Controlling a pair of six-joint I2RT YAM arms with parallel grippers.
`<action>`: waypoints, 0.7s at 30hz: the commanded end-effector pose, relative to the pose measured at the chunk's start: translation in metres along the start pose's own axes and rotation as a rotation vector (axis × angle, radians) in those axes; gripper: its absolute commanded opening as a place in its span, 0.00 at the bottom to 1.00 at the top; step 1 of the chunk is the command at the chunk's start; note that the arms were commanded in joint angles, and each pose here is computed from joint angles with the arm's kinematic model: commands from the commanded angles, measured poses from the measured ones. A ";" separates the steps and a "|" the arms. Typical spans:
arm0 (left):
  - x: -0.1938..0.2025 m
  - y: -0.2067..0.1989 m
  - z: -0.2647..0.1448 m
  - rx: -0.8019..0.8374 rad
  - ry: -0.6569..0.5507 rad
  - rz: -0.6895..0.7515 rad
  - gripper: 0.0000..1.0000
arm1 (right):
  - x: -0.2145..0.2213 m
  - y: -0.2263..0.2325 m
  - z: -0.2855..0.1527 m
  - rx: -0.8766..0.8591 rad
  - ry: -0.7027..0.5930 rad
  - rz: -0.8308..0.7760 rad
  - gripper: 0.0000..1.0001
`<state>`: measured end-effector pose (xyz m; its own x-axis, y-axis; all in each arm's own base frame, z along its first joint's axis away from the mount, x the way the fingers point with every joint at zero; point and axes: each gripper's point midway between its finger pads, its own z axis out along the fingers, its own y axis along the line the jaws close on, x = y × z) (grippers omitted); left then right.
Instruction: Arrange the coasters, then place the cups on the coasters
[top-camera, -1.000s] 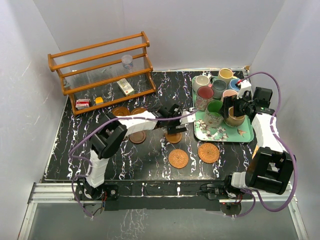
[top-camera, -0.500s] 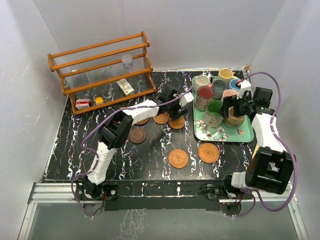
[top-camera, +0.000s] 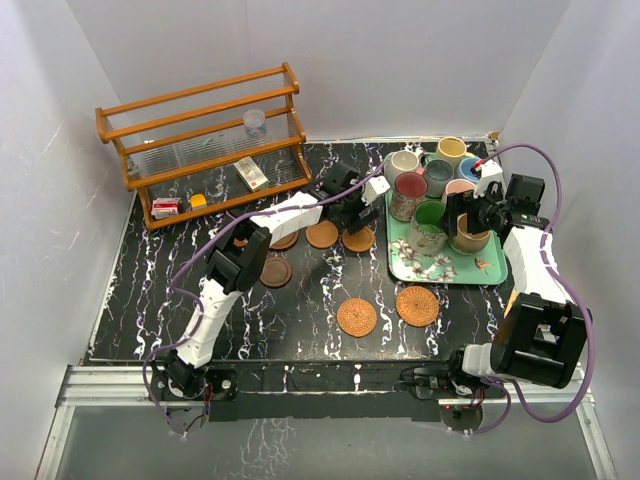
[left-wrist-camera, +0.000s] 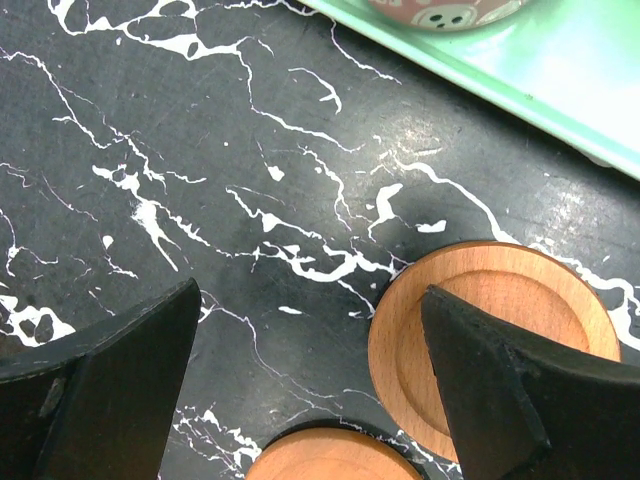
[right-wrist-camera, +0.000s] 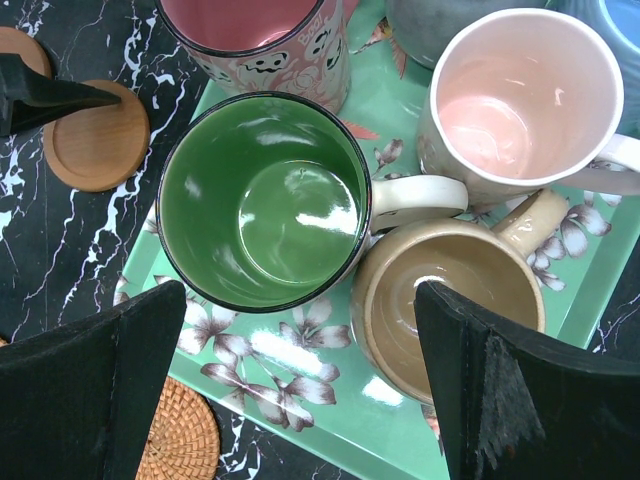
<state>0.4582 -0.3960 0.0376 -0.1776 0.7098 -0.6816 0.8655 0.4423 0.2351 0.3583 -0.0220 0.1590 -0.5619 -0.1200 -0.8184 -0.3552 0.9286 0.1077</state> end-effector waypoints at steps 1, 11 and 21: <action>0.046 -0.019 0.013 0.065 0.144 -0.036 0.92 | -0.005 -0.007 -0.001 0.022 -0.023 -0.025 0.98; 0.055 0.003 0.005 0.005 0.152 -0.040 0.92 | -0.005 -0.007 -0.001 0.022 -0.022 -0.025 0.98; 0.052 0.013 0.000 -0.002 0.140 -0.063 0.92 | -0.005 -0.007 0.000 0.021 -0.022 -0.024 0.98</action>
<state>0.4651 -0.3906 0.0357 -0.2172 0.6855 -0.6949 0.8609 0.4700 0.1945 0.3583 -0.0221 0.1590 -0.5612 -0.1218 -0.8187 -0.3565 0.9282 0.1063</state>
